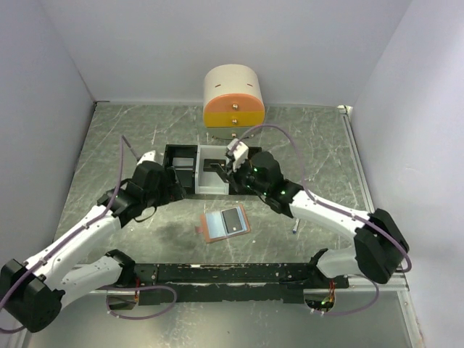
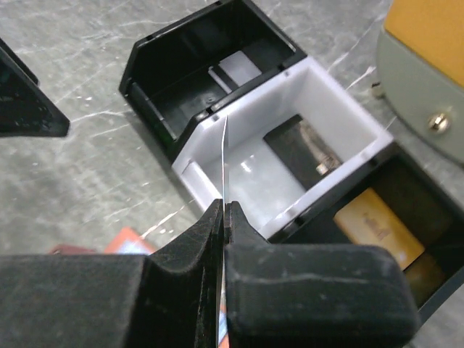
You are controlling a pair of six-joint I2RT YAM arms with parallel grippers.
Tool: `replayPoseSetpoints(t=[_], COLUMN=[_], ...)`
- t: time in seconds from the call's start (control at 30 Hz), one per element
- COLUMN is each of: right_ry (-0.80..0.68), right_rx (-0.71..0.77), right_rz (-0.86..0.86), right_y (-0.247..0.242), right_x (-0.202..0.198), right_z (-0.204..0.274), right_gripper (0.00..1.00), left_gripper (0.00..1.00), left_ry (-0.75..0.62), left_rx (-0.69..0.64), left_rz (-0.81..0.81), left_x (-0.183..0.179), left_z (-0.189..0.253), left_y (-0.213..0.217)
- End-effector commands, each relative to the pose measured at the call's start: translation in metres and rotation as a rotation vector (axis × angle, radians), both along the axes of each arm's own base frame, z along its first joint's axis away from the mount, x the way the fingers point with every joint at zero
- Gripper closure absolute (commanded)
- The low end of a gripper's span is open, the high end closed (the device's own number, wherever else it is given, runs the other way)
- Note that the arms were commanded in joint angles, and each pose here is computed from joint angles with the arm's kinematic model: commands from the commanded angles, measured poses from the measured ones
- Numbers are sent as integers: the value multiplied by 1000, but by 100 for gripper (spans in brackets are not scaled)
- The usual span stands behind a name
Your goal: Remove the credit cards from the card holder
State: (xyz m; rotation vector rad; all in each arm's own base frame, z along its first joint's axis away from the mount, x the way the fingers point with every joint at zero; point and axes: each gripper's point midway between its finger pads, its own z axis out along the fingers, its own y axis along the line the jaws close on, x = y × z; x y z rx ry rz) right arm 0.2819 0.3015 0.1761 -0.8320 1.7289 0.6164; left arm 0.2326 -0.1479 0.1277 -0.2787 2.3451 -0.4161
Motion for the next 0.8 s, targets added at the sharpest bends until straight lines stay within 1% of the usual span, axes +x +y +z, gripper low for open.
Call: replayPoseSetpoints(t=[0.0, 0.07, 0.1, 0.2, 0.33, 0.4, 0.47, 0.6, 0.77], right_ry=[-91, -79, -100, -134, -171, -190, -209, -227, -262], right_rx=[-204, -277, -283, -314, -395, -443, -521, -636, -719], right_rz=[83, 121, 150, 188, 254, 275, 279, 311, 344], right_y=[12, 18, 26, 35, 45, 48, 47, 41, 36], right_x=[23, 30, 34, 43, 55, 62, 73, 83, 95], right_z=[-4, -14, -8, -11, -19, -27, -32, -55, -72], right_gripper=[100, 100, 100, 100, 100, 100, 100, 100, 100], left_gripper=[0, 0, 0, 0, 0, 0, 0, 0, 0], left_ry=[32, 46, 57, 57, 31, 16, -1, -41, -71], left_rx=[65, 67, 56, 43, 78, 80, 74, 91, 125], left_rz=[-56, -53, -56, -37, -20, -22, -40, -18, 18], left_x=[12, 20, 23, 33, 38, 39, 39, 39, 39], left_z=[11, 10, 9, 11, 17, 18, 18, 20, 28], left_y=[19, 30, 34, 53, 72, 74, 71, 77, 86])
